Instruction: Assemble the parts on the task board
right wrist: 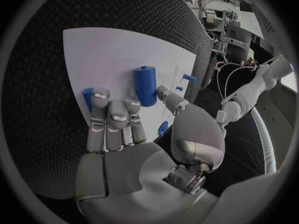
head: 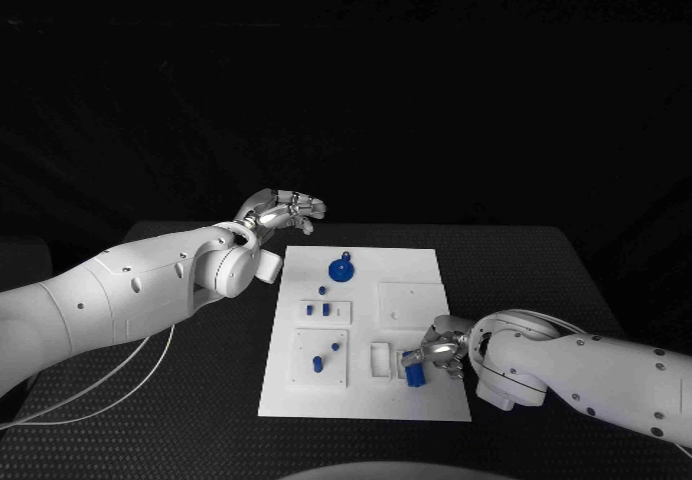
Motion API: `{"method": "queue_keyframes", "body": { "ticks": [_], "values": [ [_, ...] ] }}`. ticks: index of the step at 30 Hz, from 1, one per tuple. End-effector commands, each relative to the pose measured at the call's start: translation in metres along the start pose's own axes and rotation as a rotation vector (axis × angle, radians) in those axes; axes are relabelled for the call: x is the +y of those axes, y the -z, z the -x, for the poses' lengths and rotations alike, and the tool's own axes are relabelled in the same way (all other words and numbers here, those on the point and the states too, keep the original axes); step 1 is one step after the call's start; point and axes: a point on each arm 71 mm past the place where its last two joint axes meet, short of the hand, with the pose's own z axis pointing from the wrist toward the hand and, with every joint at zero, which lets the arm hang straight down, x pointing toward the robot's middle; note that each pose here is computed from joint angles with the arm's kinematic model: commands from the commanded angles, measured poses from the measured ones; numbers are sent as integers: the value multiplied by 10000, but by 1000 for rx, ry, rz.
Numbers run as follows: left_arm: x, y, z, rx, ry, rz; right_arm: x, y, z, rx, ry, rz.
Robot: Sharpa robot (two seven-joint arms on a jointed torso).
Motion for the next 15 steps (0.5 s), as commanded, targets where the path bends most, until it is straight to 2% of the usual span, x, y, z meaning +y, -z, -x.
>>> {"method": "queue_keyframes", "body": {
  "ticks": [1,10,15],
  "values": [
    [-11,-3,-26,14,11,-6,-36,-11,-93,31,19,-18],
    [-10,-3,-19,12,11,-5,-40,52,-77,4,-2,-4],
    [-10,-3,-18,12,11,-5,9,124,42,-24,-10,11]
  ]
}}
